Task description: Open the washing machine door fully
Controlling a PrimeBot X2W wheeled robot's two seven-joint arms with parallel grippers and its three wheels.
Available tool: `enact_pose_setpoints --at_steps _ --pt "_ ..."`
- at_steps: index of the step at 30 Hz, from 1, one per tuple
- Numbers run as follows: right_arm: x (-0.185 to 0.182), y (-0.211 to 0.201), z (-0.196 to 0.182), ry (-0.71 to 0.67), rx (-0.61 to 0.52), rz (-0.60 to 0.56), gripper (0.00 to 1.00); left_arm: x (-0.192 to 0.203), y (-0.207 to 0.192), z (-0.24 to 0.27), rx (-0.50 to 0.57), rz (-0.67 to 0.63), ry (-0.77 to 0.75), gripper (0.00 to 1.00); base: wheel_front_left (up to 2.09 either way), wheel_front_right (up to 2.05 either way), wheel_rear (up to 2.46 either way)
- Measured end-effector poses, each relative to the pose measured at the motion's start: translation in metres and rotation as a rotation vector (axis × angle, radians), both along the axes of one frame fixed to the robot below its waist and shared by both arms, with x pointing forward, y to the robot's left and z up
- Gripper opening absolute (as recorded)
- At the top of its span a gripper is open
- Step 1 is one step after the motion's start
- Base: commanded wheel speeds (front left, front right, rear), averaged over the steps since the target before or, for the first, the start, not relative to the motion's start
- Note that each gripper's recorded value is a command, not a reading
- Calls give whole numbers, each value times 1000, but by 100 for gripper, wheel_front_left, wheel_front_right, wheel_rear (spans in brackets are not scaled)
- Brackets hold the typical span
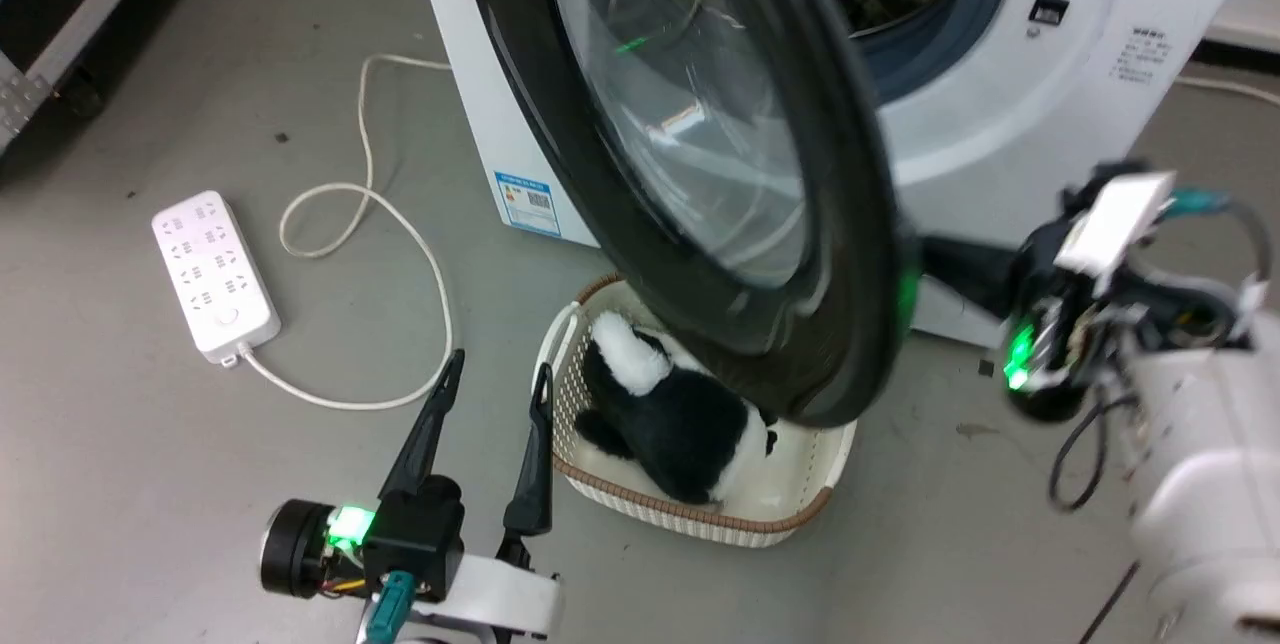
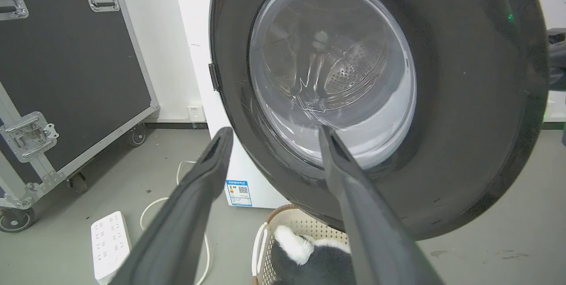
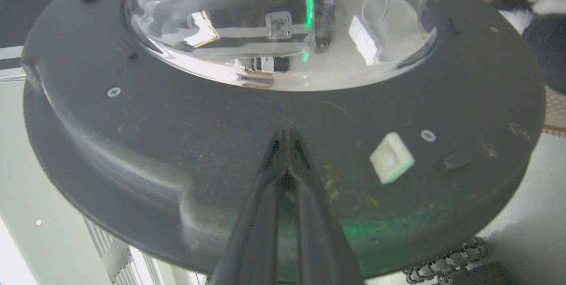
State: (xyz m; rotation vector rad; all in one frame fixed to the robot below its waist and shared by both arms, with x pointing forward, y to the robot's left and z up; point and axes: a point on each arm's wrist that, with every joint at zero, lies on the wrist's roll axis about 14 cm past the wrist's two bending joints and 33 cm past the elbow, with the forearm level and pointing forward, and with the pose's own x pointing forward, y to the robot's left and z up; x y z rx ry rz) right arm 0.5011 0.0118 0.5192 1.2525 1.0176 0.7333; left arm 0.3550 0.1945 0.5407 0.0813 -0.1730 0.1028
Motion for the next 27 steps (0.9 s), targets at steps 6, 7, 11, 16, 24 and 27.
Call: enact_pose_setpoints --at_steps 6,7,11,16,24,27 --pt "-38 31 -8 15 63 80 0 -13 3 0 -6 14 -1 100 0 0 0" --pt "-44 37 -9 14 74 93 0 -15 4 -1 -7 18 1 100 0 0 0" --pt "-73 63 -12 -6 88 148 0 -22 6 -3 -9 25 7 100 0 0 0" --pt "-97 89 -15 -18 98 174 0 -27 9 -3 -9 36 7 100 0 0 0" --pt "-76 77 -2 -111 74 9 100 -32 13 -2 -9 46 1 100 0 0 0" --pt "-55 50 16 -250 15 -109 100 -33 16 1 -3 54 -8 100 0 0 0"
